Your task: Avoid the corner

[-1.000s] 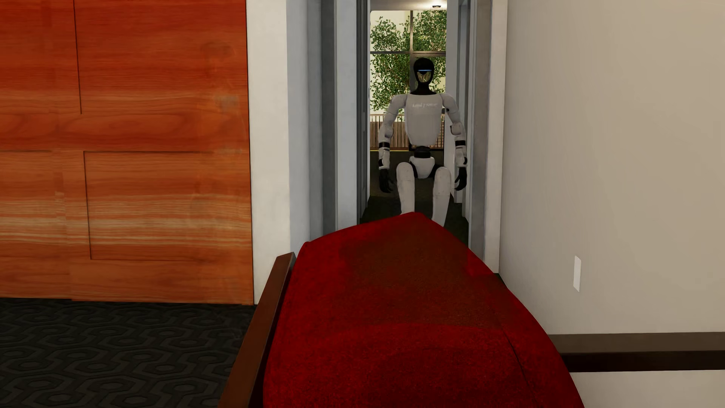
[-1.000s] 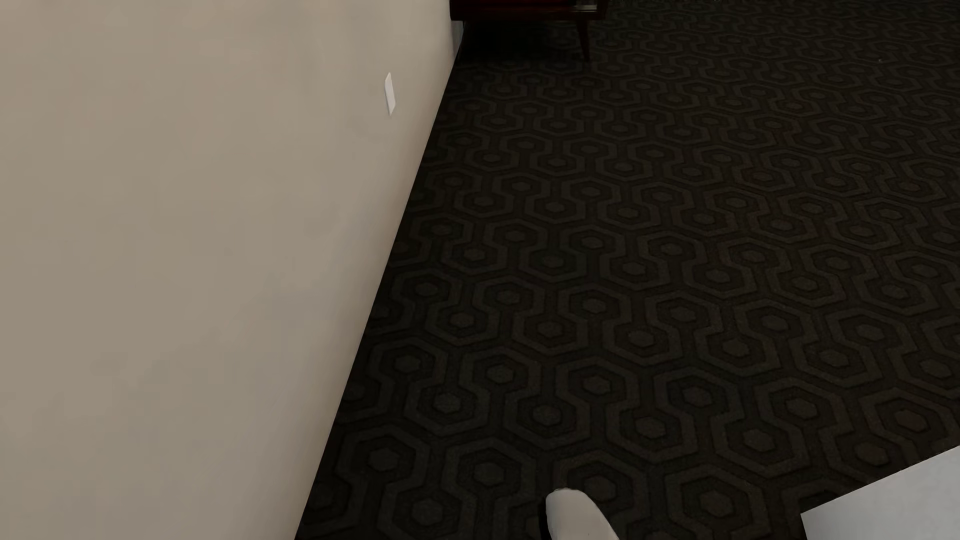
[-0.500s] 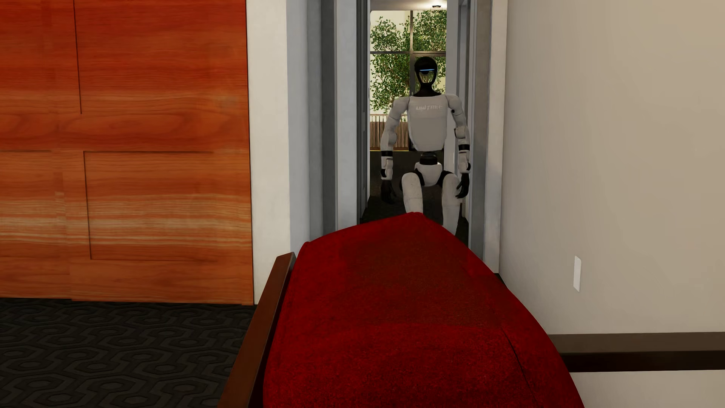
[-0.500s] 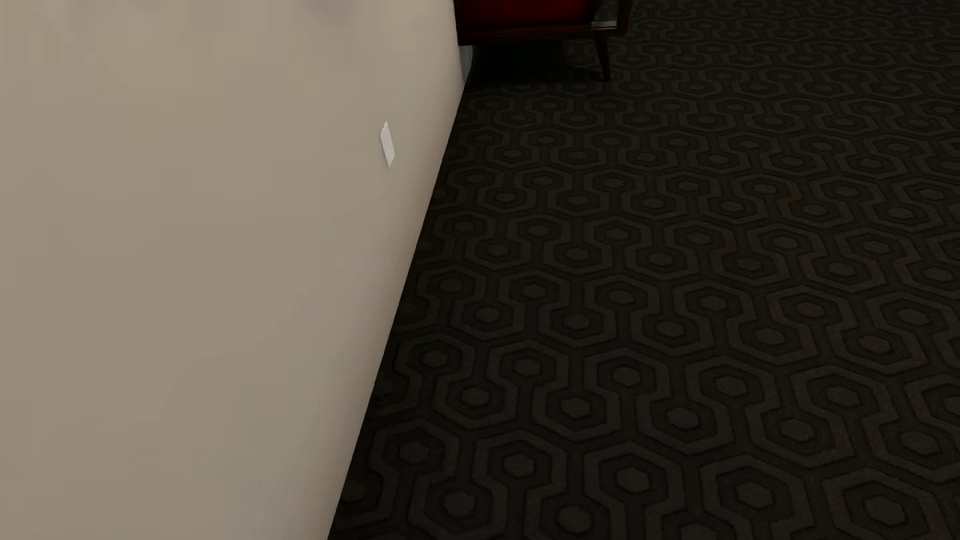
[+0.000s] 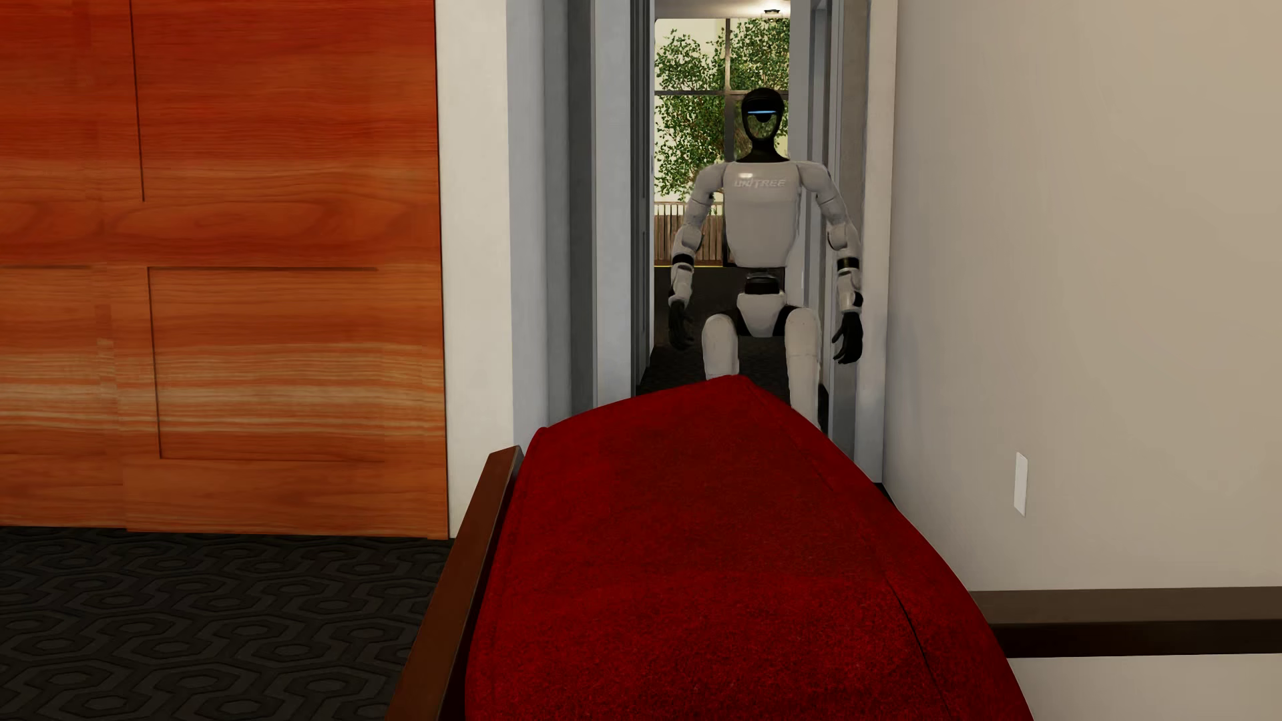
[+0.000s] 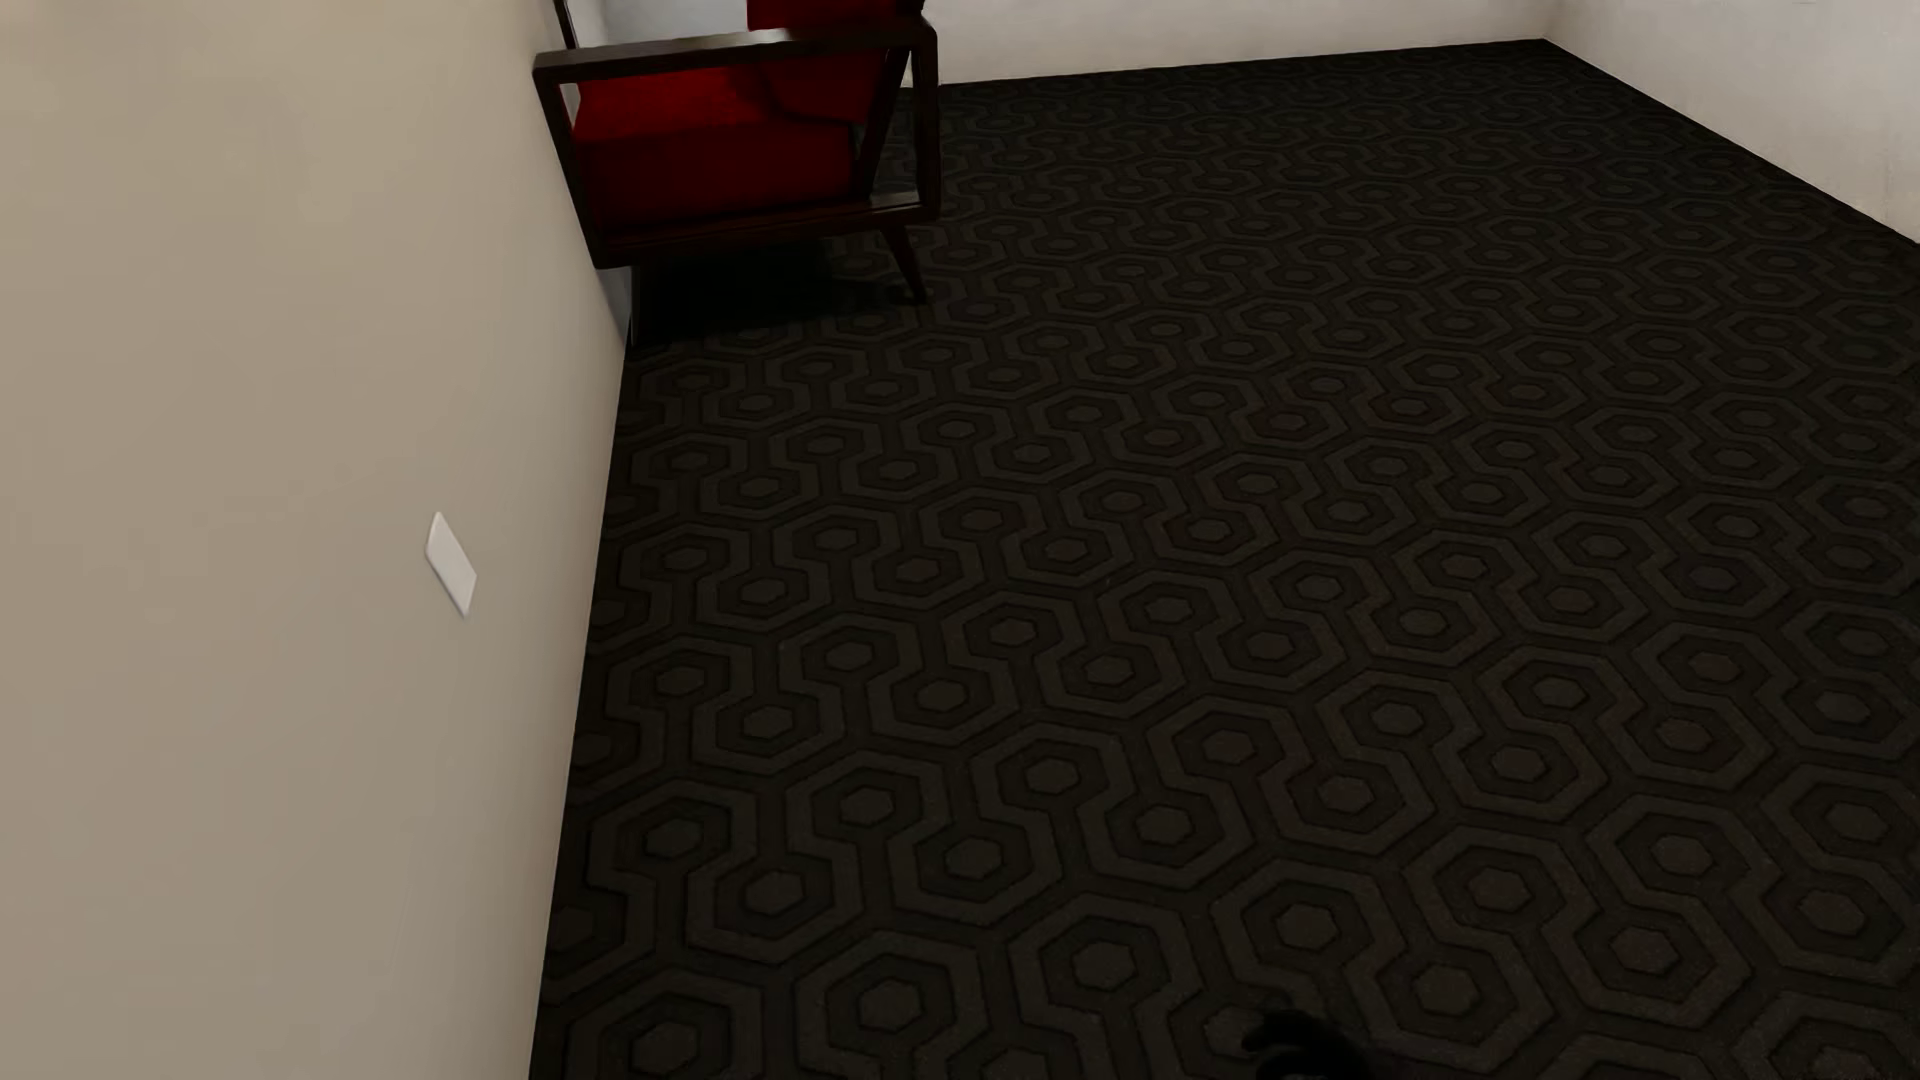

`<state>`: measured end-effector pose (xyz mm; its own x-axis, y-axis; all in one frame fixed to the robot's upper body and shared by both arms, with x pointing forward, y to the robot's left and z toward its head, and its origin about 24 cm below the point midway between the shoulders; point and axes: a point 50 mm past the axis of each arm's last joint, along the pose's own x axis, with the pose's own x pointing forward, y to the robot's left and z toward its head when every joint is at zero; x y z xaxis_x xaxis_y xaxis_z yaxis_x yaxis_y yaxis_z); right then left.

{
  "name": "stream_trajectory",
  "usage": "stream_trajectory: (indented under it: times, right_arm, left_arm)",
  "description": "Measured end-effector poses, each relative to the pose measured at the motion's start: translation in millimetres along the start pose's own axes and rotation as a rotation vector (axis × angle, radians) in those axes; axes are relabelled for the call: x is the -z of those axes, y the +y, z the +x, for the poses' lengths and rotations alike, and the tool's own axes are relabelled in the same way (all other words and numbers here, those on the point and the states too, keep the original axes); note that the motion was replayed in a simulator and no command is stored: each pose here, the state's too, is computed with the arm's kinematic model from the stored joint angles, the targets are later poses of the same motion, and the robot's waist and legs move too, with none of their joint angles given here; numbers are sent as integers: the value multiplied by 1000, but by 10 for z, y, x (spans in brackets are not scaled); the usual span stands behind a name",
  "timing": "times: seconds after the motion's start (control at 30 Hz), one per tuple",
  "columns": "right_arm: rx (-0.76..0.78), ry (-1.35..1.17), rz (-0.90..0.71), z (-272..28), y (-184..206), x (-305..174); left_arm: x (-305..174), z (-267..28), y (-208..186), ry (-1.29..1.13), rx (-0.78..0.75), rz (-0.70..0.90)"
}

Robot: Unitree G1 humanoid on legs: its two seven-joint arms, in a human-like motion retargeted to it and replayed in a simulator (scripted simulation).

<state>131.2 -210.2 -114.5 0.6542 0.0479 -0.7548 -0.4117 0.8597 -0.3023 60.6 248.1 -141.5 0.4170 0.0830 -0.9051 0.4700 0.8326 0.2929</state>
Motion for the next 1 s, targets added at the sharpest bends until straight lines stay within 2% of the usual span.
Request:
stream_trajectory:
  times: [0.1, 0.2, 0.3, 0.43, 0.53, 0.67, 0.83, 1.0]
  right_arm:
    - [-44, 270, -1, -158, 159, 654]
    - [-62, 540, 17, -523, 260, 1280]
    - [-80, 658, 23, -790, 335, 1558]
    - [-76, 546, 18, -627, 310, 1347]
    - [-44, 441, 59, -450, 274, 1107]
    - [-36, 341, 73, -306, 266, 866]
    - [-35, 362, 47, -301, 214, 900]
    - [-56, 520, -4, -474, 198, 1229]
  left_arm:
    - [115, -38, -212, 34, 46, -27]
    - [281, -90, -550, 104, 139, -15]
    - [356, -141, -786, 132, 221, 40]
    - [350, -163, -664, 103, 201, 65]
    - [443, -128, -420, 155, 150, 109]
    - [481, -108, -30, 184, 41, 91]
    - [289, -38, 264, 132, -47, 62]
    - [-16, 40, 160, 19, -41, 0]
